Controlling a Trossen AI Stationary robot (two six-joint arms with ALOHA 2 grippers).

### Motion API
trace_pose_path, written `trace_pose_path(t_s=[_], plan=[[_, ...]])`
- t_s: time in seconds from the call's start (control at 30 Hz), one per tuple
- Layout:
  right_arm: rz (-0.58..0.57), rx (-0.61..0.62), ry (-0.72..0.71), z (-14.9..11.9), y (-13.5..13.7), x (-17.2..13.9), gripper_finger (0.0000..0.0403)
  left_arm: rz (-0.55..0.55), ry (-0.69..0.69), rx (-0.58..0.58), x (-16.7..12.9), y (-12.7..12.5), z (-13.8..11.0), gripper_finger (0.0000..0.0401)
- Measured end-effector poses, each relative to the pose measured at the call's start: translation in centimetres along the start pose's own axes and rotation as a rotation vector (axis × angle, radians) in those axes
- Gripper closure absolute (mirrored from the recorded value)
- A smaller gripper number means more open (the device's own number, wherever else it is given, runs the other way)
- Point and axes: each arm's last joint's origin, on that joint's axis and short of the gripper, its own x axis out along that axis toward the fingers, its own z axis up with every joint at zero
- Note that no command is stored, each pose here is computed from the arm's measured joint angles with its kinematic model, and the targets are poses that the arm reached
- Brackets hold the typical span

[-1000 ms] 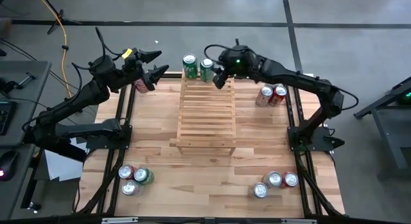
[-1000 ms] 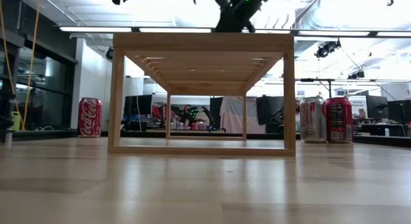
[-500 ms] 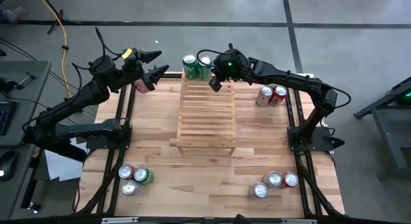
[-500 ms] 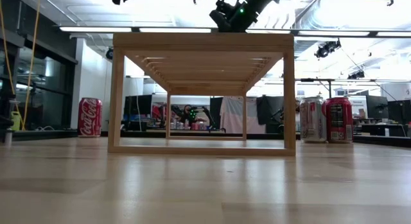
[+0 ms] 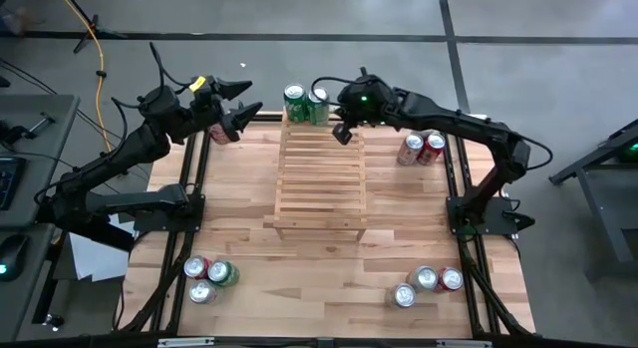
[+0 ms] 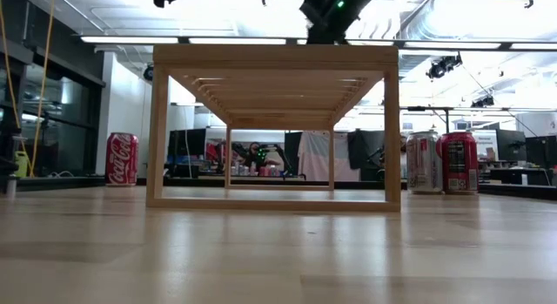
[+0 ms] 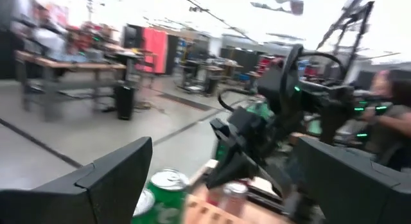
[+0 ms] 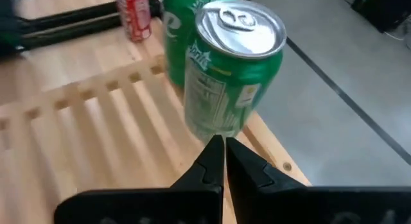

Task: Place canned beverage on shelf
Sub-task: Put the green soda can on the shelf aligned with the other green soda cans

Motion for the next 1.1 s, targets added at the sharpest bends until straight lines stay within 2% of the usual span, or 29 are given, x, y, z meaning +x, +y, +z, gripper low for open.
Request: trace_pose_path(t_s=[0.2,0.33,0.47,0.6,0.7,0.87,1.1], plan=[[0.093,-0.008,-0.049,0.4,-0.4,-4.9,0.0402,-0.136,0.048,-0.137,0.1,-0.6,-0.7,0.0027],[0.156,-0.009,-0.12,0.7,-0.8,-7.9,0.0403,-0.185,0.079,-0.225,0.1,-1.3,-2.2,0.0027],[0.22,0.012,-0.182,0.8,-1.0,-10.6,0.0403,-0.202,0.08,-0.324,-0.2,-2.6,-5.0,0.0027],[0.292,0.055,-0.233,0.8,-0.8,-13.0,0.0403,-0.181,0.026,-0.348,-0.8,-3.9,-7.3,0.0027],[0.339,0.085,-0.255,0.7,0.0,-14.5,0.0403,-0.189,-0.006,-0.317,-1.2,-4.4,-7.8,0.0027],[0.4,0.132,-0.253,0.5,1.5,-15.6,0.0403,-0.221,-0.019,-0.196,-1.5,-4.7,-7.7,0.0027],[0.367,0.168,-0.213,0.1,2.8,-15.9,0.0403,-0.253,-0.035,-0.011,-1.6,-4.9,-7.7,0.0027]])
